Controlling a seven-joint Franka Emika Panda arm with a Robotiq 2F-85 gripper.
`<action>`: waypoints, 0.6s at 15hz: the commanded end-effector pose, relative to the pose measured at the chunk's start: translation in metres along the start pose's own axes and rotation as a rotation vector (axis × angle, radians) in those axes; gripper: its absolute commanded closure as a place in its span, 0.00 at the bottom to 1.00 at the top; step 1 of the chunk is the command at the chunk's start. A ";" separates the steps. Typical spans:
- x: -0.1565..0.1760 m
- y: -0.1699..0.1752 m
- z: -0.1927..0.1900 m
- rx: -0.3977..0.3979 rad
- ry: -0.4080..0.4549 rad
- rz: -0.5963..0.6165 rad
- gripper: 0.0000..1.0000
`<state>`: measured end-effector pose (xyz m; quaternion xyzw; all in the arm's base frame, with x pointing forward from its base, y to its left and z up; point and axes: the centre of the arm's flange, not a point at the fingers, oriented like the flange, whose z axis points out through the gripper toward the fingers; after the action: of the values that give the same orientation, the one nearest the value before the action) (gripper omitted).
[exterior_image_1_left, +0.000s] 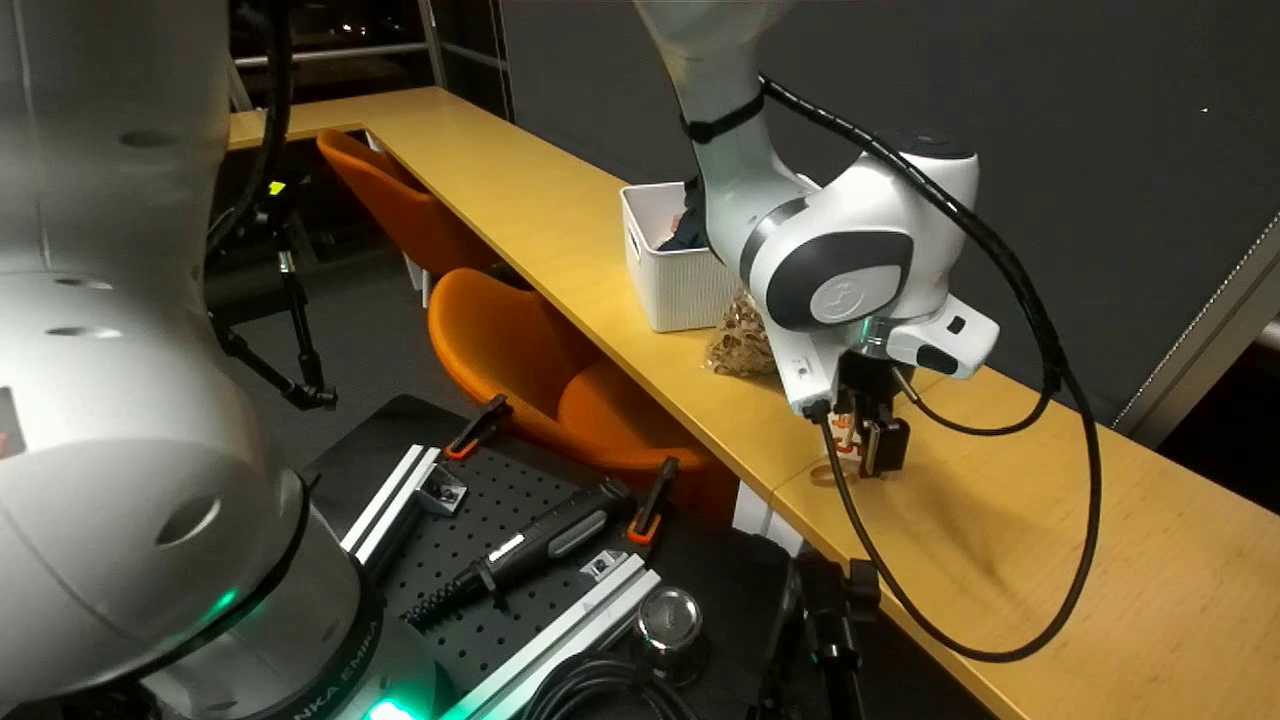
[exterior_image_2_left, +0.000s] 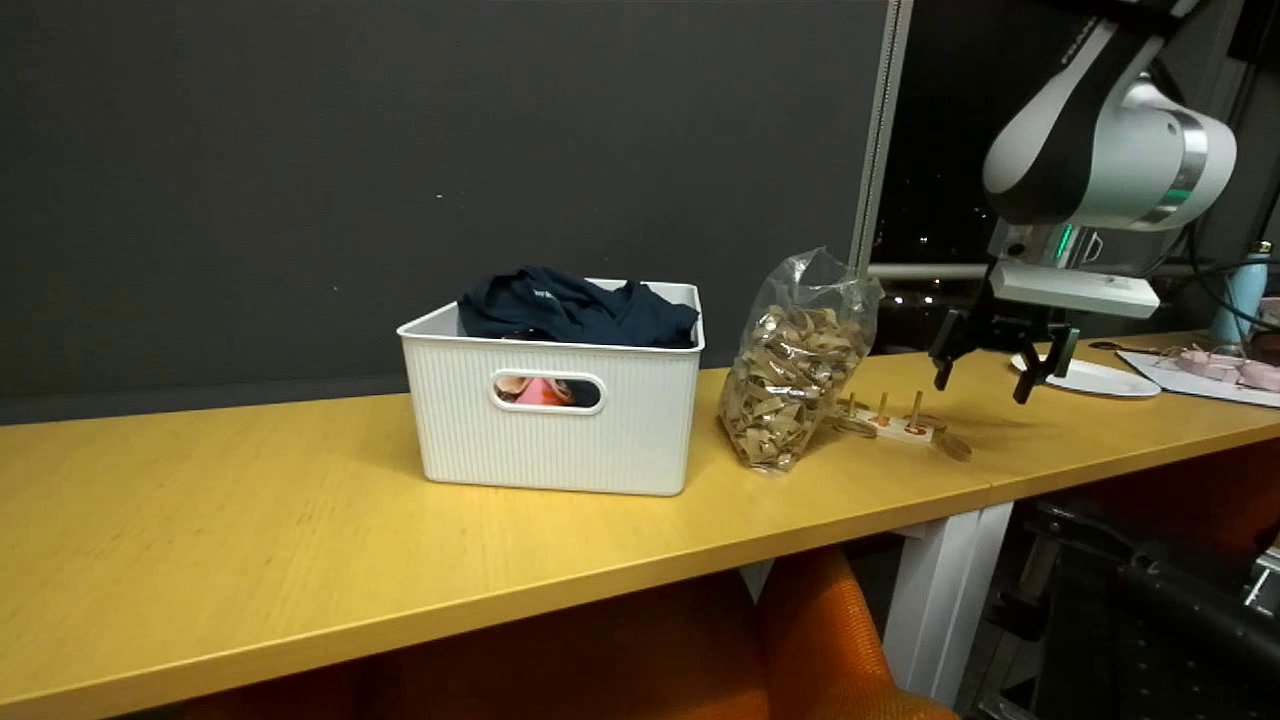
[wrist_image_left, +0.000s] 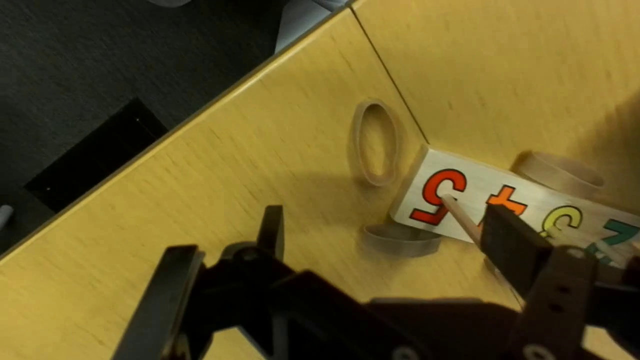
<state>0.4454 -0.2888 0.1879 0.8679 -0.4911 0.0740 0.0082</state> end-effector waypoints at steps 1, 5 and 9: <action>0.019 -0.008 0.025 0.007 -0.022 -0.020 0.00; 0.025 -0.038 0.052 0.009 -0.040 -0.062 0.00; 0.005 -0.063 0.070 0.007 -0.072 -0.107 0.00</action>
<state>0.4969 -0.2737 0.1352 0.8891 -0.4540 0.0584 0.0023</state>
